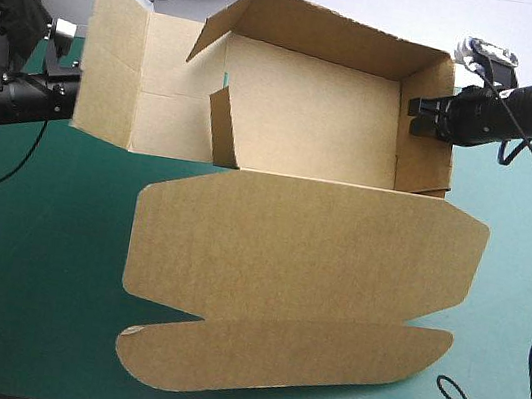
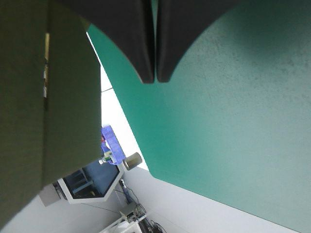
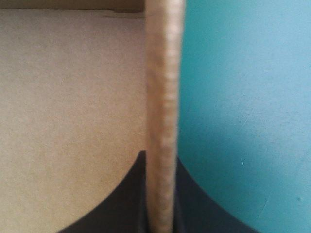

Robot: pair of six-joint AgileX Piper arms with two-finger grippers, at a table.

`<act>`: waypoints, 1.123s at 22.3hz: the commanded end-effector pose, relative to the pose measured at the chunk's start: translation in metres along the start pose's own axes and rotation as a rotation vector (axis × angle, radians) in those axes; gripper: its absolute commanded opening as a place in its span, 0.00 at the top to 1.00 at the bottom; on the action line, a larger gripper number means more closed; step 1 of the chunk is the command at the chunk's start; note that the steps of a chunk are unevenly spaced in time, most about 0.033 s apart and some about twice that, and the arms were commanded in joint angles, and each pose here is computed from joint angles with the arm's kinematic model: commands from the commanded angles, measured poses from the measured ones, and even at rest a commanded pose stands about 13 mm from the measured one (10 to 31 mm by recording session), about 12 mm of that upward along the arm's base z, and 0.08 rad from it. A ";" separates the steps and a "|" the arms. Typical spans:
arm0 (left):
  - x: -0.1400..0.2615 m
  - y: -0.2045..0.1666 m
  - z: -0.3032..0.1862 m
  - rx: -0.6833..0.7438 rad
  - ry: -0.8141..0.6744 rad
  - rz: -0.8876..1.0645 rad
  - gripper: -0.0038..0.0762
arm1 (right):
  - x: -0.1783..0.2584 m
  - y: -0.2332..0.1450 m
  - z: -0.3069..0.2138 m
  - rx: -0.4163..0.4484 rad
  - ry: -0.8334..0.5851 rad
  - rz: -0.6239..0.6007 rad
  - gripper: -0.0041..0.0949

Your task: Fold the box

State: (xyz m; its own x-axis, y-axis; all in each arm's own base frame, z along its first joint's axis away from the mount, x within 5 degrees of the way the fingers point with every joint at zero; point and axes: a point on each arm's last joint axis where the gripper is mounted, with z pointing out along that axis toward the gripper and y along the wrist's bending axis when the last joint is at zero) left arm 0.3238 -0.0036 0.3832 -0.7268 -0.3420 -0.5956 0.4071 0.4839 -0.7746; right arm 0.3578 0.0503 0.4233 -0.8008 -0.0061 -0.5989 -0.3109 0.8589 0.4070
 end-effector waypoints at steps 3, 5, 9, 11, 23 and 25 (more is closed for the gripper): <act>0.005 -0.071 -0.019 0.175 -0.033 0.125 0.96 | -0.006 0.018 -0.027 -0.039 -0.117 -0.018 0.97; 0.009 -0.087 -0.026 0.184 -0.048 0.156 0.96 | -0.008 0.019 -0.026 -0.039 -0.141 -0.020 0.97; 0.018 -0.110 -0.035 0.196 -0.056 0.205 0.96 | -0.009 0.036 -0.016 -0.012 -0.162 -0.077 0.97; 0.024 -0.121 -0.040 0.180 -0.050 0.248 0.96 | -0.010 0.044 -0.011 0.021 -0.180 -0.096 0.97; 0.034 -0.122 -0.044 0.073 0.003 0.248 0.96 | -0.013 0.069 -0.003 -0.019 -0.252 -0.134 0.97; 0.034 -0.122 -0.044 0.068 0.006 0.245 0.95 | -0.013 0.072 -0.001 -0.015 -0.261 -0.140 0.97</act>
State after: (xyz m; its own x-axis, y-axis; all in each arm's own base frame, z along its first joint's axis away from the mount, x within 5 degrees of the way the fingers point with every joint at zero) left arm 0.2401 -0.0309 0.4487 -0.6203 -0.2179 -0.7535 0.5467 0.5687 -0.6146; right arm 0.3599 0.1098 0.4277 -0.6894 -0.0695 -0.7210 -0.3984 0.8677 0.2974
